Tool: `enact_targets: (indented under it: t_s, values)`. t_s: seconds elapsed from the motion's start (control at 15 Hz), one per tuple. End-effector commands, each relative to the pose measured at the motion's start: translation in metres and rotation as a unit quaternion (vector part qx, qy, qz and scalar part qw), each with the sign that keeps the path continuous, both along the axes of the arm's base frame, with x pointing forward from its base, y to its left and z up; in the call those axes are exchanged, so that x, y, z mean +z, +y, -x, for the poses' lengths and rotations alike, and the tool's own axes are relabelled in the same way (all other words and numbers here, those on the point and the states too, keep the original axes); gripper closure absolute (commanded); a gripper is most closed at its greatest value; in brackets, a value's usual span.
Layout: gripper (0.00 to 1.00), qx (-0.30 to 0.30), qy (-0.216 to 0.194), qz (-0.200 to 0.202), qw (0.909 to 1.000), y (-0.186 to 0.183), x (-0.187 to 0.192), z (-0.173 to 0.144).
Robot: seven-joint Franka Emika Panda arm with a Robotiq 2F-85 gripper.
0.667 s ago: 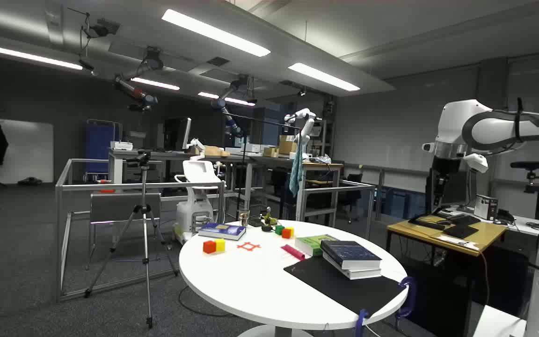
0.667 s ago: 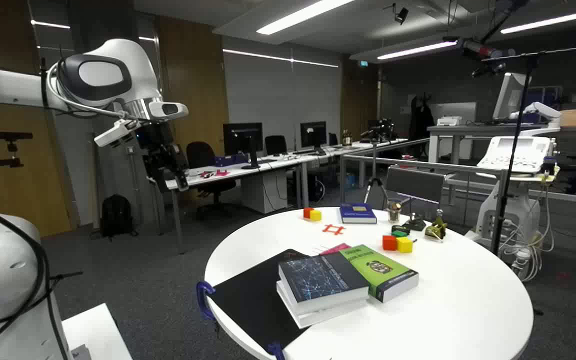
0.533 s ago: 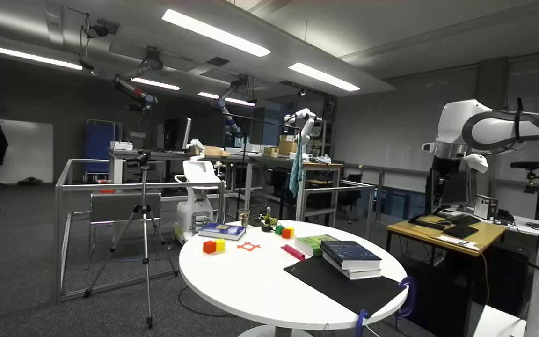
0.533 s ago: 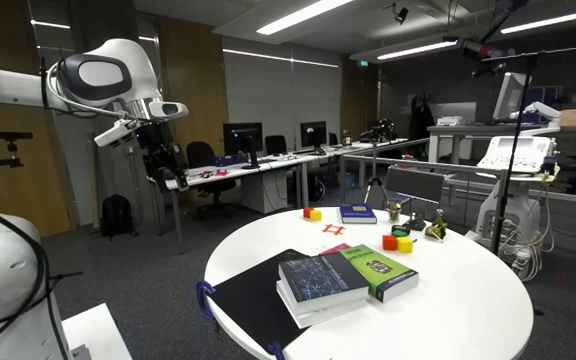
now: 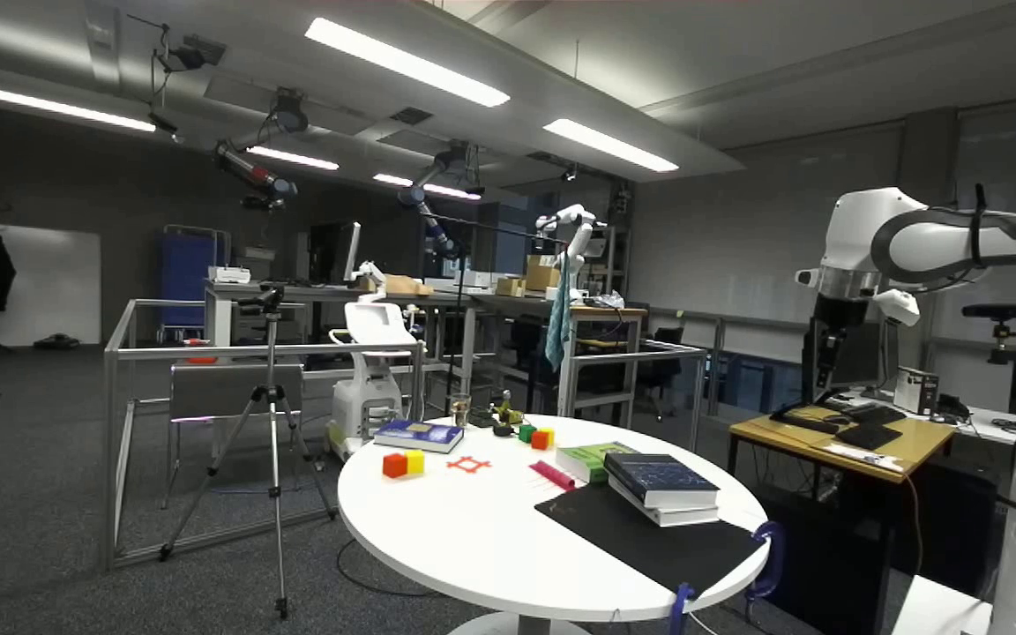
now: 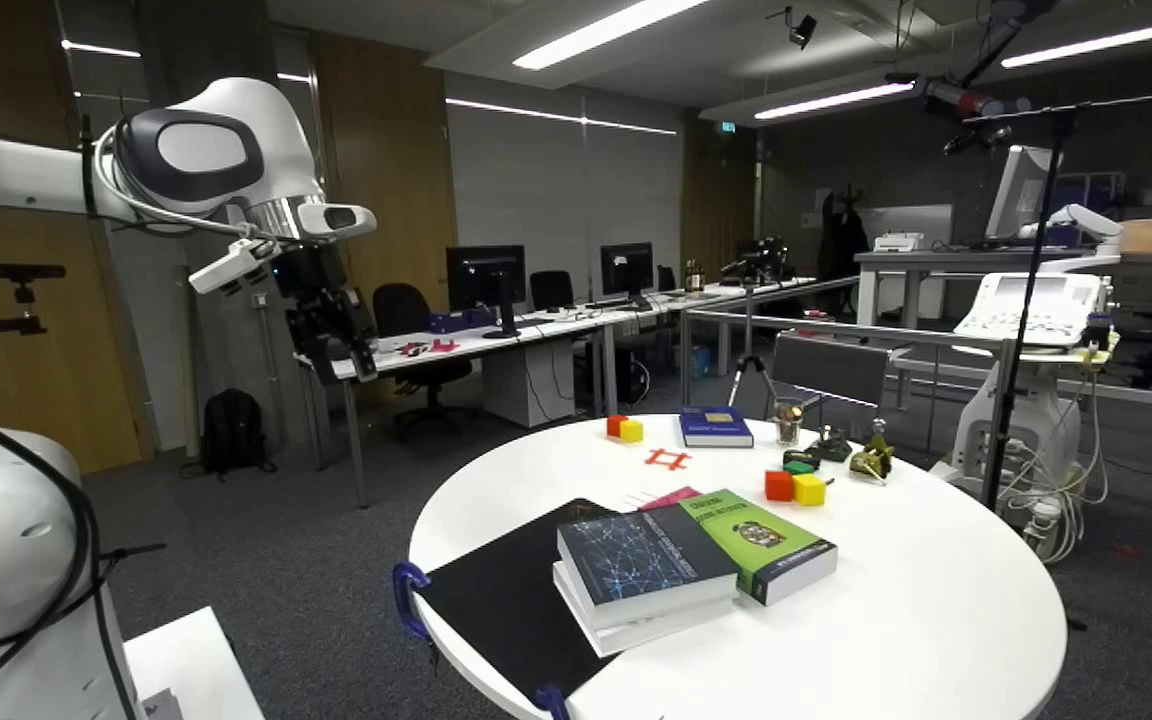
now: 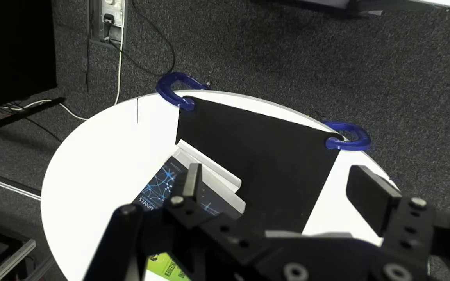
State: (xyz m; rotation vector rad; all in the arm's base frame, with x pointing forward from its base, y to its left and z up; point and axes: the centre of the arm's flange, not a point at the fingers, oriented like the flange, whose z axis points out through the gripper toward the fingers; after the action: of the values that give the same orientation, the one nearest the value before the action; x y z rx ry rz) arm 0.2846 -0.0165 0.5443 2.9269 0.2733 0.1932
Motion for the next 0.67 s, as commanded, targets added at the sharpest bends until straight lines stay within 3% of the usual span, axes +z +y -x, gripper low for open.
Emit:
enact_targets:
  t_s: [0.0,0.33,0.6]
  values:
    - [0.00,-0.022,-0.032,-0.009,0.9992,-0.001,-0.001,-0.015]
    - [0.00,-0.140,-0.073,-0.022,0.9872,-0.032,0.006,-0.053]
    - [0.00,-0.247,-0.082,-0.026,0.9653,-0.070,0.002,-0.085]
